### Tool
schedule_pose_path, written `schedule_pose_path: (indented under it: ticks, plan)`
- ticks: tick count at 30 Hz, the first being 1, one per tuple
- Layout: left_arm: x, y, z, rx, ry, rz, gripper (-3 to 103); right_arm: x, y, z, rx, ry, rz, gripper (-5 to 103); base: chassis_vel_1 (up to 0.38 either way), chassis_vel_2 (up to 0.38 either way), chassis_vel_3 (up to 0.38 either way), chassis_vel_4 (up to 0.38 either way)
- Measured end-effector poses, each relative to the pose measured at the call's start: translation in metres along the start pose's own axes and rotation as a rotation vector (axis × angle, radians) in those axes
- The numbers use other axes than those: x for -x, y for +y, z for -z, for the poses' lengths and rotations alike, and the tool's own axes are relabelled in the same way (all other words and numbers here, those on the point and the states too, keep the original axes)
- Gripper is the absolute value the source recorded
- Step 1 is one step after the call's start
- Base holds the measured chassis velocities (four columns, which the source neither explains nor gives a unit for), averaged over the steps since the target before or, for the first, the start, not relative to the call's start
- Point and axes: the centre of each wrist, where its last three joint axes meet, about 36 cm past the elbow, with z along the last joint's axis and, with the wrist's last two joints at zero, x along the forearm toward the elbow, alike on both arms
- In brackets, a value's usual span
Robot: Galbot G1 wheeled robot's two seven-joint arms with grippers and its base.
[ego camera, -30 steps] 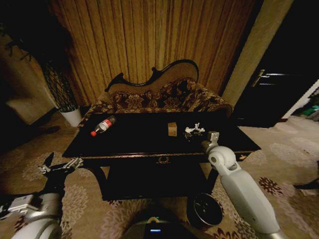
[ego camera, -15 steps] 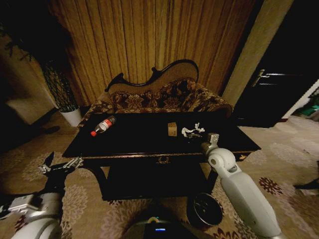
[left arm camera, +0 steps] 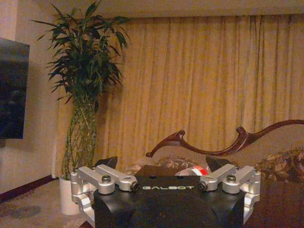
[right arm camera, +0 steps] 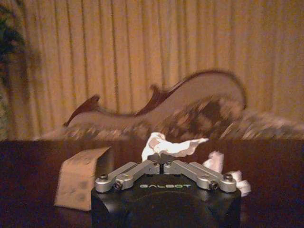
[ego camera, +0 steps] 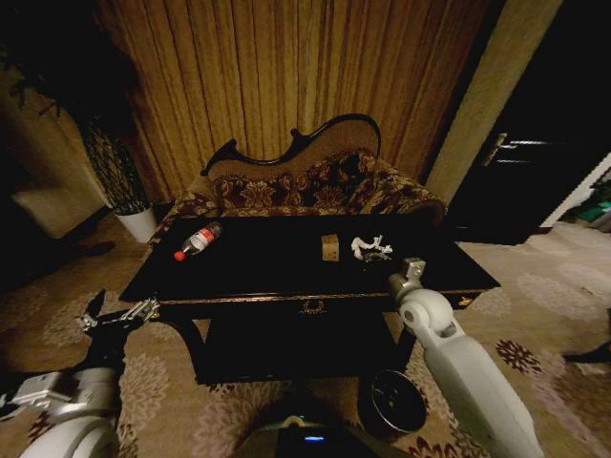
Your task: Move to the front of the table and place the trash on the table into the trash bin.
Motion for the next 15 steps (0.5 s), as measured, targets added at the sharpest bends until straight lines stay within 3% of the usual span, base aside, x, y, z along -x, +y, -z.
schedule_pose_path:
  ticks: [3, 15]
  plan:
    - [0.003, 0.001, 0.003, 0.001, -0.016, -0.008, 100, -0.025, -0.01, 0.006, -0.008, -0.06, -0.05, 0, 0.0, 0.0, 0.0, 0.0]
    - [0.012, 0.008, 0.004, 0.047, -0.042, -0.002, 100, -0.06, -0.011, 0.016, -0.02, -0.033, -0.071, 0, 0.0, 0.0, 0.0, 0.0]
